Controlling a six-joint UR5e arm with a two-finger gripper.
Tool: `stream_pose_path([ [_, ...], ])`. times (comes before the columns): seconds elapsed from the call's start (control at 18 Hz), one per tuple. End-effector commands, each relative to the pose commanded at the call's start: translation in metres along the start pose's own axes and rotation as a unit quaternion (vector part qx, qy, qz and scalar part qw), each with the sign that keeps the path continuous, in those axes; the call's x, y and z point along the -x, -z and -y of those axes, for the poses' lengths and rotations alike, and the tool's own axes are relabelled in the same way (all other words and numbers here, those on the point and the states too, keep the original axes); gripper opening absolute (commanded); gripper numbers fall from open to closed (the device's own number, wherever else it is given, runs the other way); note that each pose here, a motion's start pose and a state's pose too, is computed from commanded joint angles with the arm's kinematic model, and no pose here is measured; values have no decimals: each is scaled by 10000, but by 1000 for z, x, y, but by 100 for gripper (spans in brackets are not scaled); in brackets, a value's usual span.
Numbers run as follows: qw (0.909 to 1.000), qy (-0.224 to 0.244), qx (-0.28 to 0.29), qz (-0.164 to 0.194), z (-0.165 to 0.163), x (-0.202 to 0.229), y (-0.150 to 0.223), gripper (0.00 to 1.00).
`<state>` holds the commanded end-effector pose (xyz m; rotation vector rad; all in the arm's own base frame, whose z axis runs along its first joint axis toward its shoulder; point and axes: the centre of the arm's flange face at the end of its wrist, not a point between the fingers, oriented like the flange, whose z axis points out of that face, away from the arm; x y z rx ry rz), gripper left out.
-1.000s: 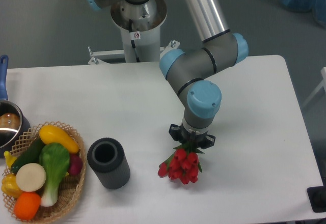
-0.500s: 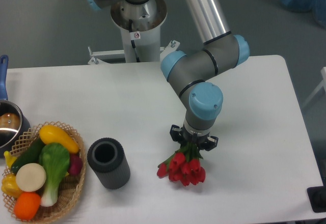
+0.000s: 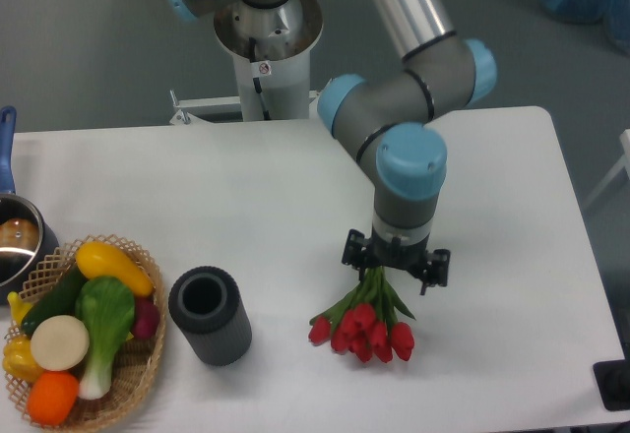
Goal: Place the flowers on the table
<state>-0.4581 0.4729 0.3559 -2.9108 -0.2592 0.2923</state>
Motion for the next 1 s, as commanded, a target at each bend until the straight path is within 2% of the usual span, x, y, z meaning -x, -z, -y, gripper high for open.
stream_pose_path([
  [0.17, 9996, 8, -181, 225, -7, 10, 37, 100],
  [0.33, 9984, -440, -155, 321, -17, 17, 46, 100],
  [0.5, 9969, -622, -153, 452, -35, 31, 70, 100],
  [0.72, 9959, -827, -29, 352, -46, 36, 77, 100],
  [1.0, 9959, -836, -30, 341, -46, 36, 78, 100],
])
